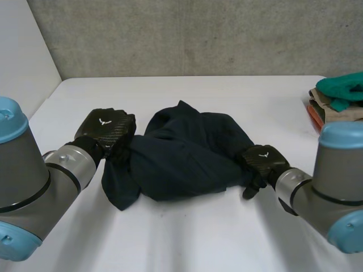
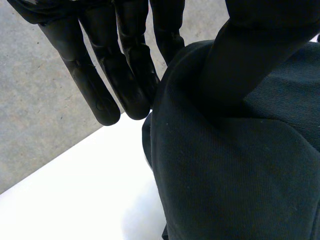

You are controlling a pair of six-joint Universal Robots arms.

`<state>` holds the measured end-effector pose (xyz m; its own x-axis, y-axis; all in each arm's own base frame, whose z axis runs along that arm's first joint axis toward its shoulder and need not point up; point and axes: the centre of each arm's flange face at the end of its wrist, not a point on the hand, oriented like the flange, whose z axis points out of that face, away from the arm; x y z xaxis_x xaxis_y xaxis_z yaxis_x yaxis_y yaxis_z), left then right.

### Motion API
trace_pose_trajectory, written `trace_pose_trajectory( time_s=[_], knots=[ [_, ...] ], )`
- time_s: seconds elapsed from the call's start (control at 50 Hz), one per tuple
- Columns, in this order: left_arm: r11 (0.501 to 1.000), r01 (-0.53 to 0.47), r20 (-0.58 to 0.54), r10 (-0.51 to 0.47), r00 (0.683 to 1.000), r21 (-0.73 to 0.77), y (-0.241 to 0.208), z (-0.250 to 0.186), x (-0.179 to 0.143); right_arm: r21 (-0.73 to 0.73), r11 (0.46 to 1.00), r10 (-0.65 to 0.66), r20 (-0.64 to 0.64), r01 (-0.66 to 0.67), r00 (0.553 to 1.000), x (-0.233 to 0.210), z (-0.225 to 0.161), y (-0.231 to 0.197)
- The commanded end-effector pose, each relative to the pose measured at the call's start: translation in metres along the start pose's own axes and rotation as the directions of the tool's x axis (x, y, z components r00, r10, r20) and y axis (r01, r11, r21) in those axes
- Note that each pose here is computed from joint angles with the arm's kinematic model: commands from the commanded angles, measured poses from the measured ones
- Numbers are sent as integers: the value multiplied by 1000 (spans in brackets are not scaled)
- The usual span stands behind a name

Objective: Fold the laundry.

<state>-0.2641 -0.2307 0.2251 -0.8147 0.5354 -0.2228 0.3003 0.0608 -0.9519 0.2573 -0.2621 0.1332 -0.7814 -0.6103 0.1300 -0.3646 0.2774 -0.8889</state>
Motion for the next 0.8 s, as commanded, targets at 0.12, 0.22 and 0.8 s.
trace_pose_trajectory(
  time_s=[0.12, 0.22, 0.8],
  knots=[
    [1000, 6, -14, -6, 1000, 0, -9, -17, 2, 216, 968, -69, -255, 126, 965, 40, -2, -52],
    [1000, 4, -68, -6, 998, -24, -12, -34, 13, 298, 926, -152, -274, 234, 950, 55, -24, -102],
    [997, 14, 96, -6, 995, -82, 28, 55, 42, 478, 707, -287, -480, 522, 829, 25, 146, -108]
  ],
)
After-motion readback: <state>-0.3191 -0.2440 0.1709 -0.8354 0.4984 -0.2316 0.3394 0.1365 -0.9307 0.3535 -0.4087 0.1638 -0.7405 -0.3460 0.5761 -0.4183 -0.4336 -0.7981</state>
